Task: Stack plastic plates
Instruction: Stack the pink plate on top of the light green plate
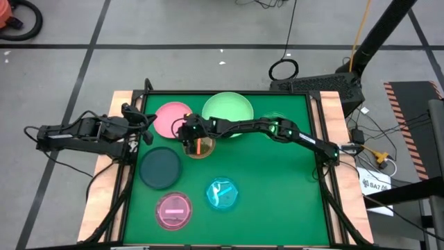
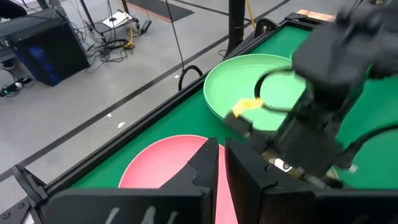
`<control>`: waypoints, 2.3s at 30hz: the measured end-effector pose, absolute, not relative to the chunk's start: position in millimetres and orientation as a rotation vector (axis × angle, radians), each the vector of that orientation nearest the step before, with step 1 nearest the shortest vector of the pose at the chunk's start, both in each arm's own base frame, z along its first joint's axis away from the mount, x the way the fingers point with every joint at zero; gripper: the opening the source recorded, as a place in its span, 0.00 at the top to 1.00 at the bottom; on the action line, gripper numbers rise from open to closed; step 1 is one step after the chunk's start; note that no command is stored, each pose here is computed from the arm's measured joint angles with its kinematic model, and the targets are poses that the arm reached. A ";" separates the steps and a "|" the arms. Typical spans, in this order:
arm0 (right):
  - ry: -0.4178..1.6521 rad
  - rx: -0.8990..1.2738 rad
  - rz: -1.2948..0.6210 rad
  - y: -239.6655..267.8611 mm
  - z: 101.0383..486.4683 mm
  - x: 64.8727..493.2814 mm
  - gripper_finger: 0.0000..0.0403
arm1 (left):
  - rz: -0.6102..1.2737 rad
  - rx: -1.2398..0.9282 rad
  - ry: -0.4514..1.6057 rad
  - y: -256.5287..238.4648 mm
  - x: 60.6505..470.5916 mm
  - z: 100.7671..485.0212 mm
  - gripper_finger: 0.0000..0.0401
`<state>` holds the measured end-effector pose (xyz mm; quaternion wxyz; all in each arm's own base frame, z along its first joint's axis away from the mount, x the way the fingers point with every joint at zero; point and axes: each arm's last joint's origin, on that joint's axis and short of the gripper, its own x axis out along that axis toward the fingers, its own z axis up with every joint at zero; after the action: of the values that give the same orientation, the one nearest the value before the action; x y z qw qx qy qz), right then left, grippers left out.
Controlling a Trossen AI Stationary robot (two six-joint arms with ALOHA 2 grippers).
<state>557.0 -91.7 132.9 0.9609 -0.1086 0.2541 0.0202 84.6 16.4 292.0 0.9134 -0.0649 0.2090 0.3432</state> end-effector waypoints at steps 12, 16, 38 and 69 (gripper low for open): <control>0.564 -0.200 -0.021 -96.5 118.4 556.0 0.57 | 0.707 -0.136 0.430 16.4 84.7 292.1 0.91; 0.562 -0.200 -0.023 -97.9 118.6 555.9 0.58 | 0.707 -0.135 0.430 16.4 84.7 292.1 0.91; 0.558 -0.307 0.004 -102.6 119.2 555.4 0.92 | 0.707 -0.135 0.429 16.4 84.7 292.2 0.91; 0.506 -0.584 0.055 -84.4 224.2 535.0 1.00 | 0.711 -0.156 0.420 16.3 84.7 292.3 0.91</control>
<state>535.0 -84.4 224.2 0.9260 -0.2847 0.2465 0.0270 84.7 16.3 292.3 0.9130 -0.0755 0.2040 0.3452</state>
